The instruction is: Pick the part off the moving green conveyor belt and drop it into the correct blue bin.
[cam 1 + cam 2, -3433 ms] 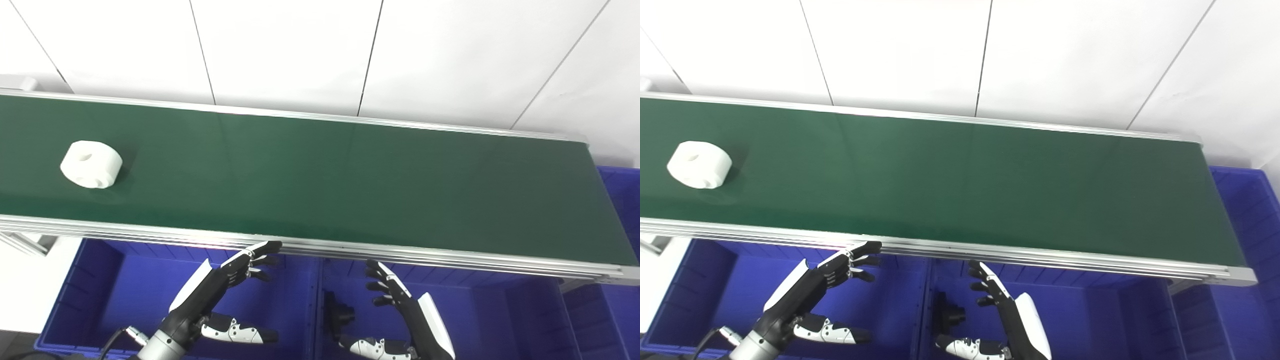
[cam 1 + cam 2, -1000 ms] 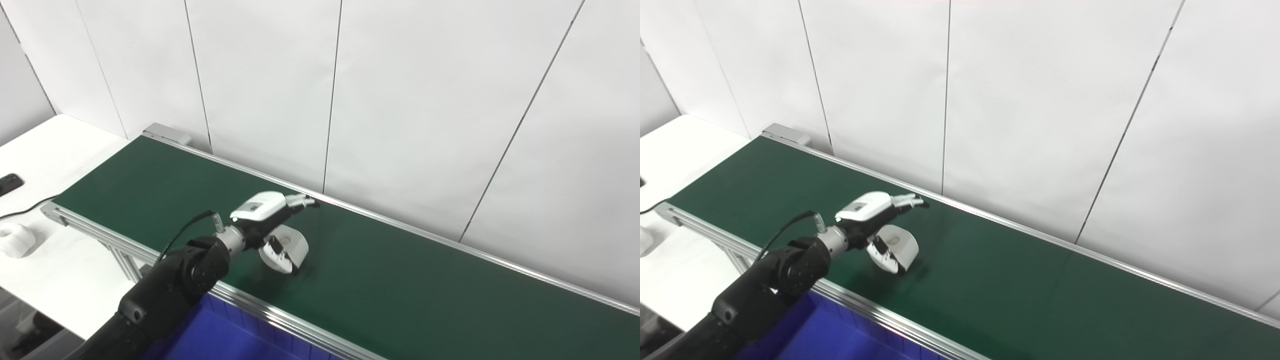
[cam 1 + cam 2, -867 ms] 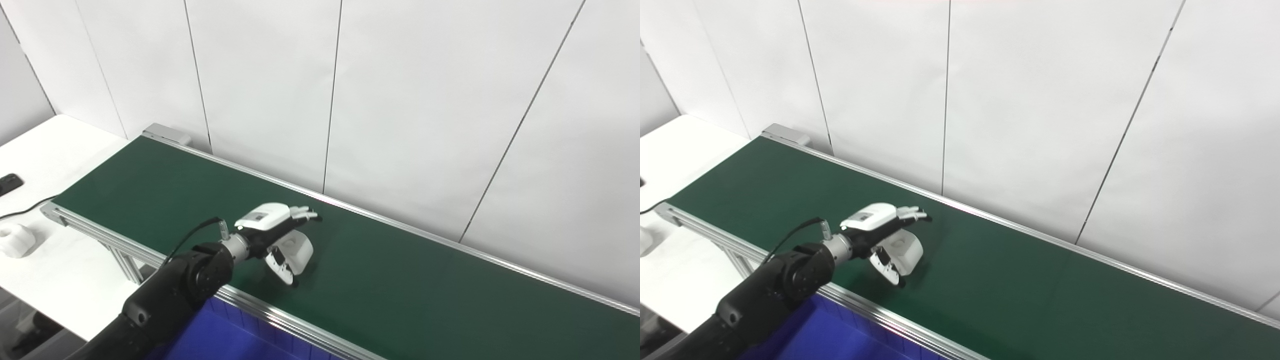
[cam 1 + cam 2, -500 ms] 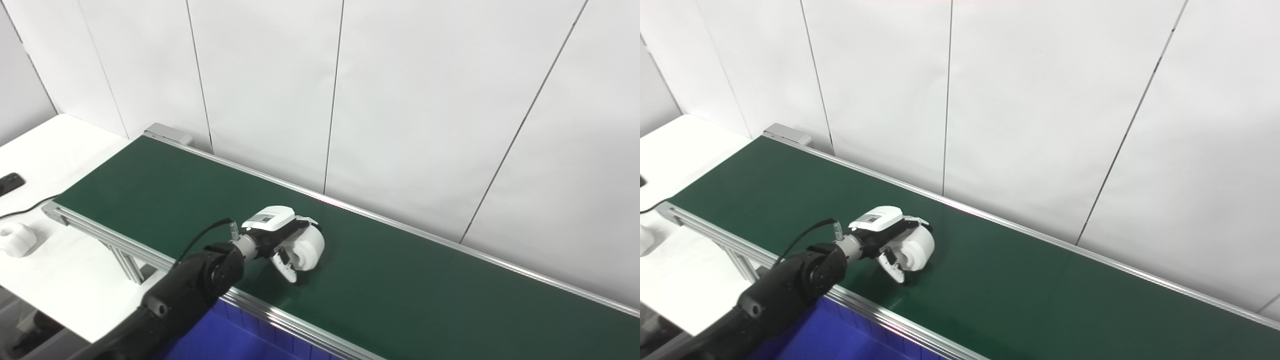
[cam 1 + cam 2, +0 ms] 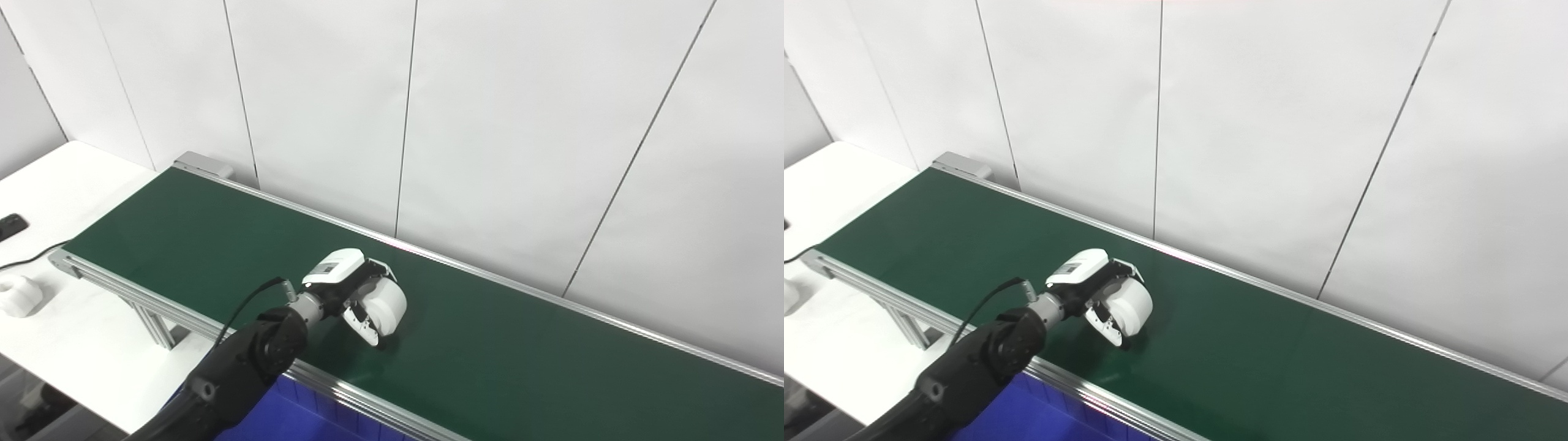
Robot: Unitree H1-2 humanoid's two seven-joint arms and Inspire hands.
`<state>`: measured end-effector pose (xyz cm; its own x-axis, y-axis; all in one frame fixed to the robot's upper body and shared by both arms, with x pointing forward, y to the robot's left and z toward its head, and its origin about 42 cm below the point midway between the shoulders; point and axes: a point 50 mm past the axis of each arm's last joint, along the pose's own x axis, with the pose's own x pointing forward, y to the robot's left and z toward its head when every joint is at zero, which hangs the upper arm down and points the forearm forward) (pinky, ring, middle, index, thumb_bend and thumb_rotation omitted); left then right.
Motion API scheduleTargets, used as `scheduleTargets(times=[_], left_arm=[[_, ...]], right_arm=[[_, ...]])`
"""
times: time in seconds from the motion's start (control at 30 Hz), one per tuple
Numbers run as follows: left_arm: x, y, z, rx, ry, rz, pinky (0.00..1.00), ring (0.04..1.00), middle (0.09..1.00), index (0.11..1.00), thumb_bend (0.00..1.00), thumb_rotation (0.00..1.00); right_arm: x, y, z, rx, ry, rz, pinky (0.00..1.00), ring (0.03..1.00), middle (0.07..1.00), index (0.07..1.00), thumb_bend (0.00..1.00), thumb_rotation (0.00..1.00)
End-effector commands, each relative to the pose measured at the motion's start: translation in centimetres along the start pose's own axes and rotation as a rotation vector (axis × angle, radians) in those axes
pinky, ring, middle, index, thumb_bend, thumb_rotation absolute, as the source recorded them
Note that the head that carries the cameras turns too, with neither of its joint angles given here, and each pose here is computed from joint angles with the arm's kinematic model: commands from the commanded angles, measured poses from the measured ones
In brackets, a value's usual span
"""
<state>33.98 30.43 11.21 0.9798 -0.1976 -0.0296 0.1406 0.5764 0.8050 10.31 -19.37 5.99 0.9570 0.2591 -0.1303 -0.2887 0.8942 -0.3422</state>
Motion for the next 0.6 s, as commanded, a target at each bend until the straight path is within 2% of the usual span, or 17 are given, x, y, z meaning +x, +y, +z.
scheduleTargets(times=[0.0, 0.1, 0.23, 0.27, 0.37, 0.57], left_arm=[[-0.5, 2.3, 1.4, -0.048, -0.079, 0.108, 0.48, 0.434, 0.505, 0.515, 0.5, 0.0], [-3.0, 3.2, 2.5, -0.116, -0.117, 0.148, 0.46, 0.412, 0.494, 0.543, 0.49, 0.0], [-6.8, 3.8, 3.5, -0.181, -0.212, 0.175, 0.43, 0.407, 0.49, 0.552, 0.49, 0.0], [-7.6, 3.7, 3.7, -0.19, -0.231, 0.175, 0.44, 0.411, 0.492, 0.548, 0.49, 0.0], [-10.5, 2.8, 4.1, -0.215, -0.281, 0.151, 0.43, 0.41, 0.49, 0.549, 0.49, 0.0], [-14.7, 1.3, 6.2, -0.242, -0.276, 0.069, 0.39, 0.406, 0.496, 0.546, 0.49, 0.0]], right_arm=[[0.1, 0.1, 1.7, 0.007, -0.083, -0.022, 0.87, 0.888, 0.898, 0.978, 0.76, 0.16], [0.1, 0.5, 2.5, 0.02, -0.105, -0.025, 0.84, 0.87, 0.885, 0.959, 0.75, 0.16], [0.1, 1.0, 4.1, 0.024, -0.107, -0.033, 0.81, 0.858, 0.879, 0.94, 0.73, 0.17], [0.1, 1.1, 4.4, 0.021, -0.104, -0.035, 0.8, 0.851, 0.872, 0.931, 0.74, 0.21], [-0.1, 1.4, 5.5, 0.003, -0.083, -0.047, 0.8, 0.848, 0.863, 0.921, 0.75, 0.27], [-0.3, 1.7, 6.9, -0.004, -0.065, -0.059, 0.78, 0.844, 0.861, 0.923, 0.75, 0.31]])
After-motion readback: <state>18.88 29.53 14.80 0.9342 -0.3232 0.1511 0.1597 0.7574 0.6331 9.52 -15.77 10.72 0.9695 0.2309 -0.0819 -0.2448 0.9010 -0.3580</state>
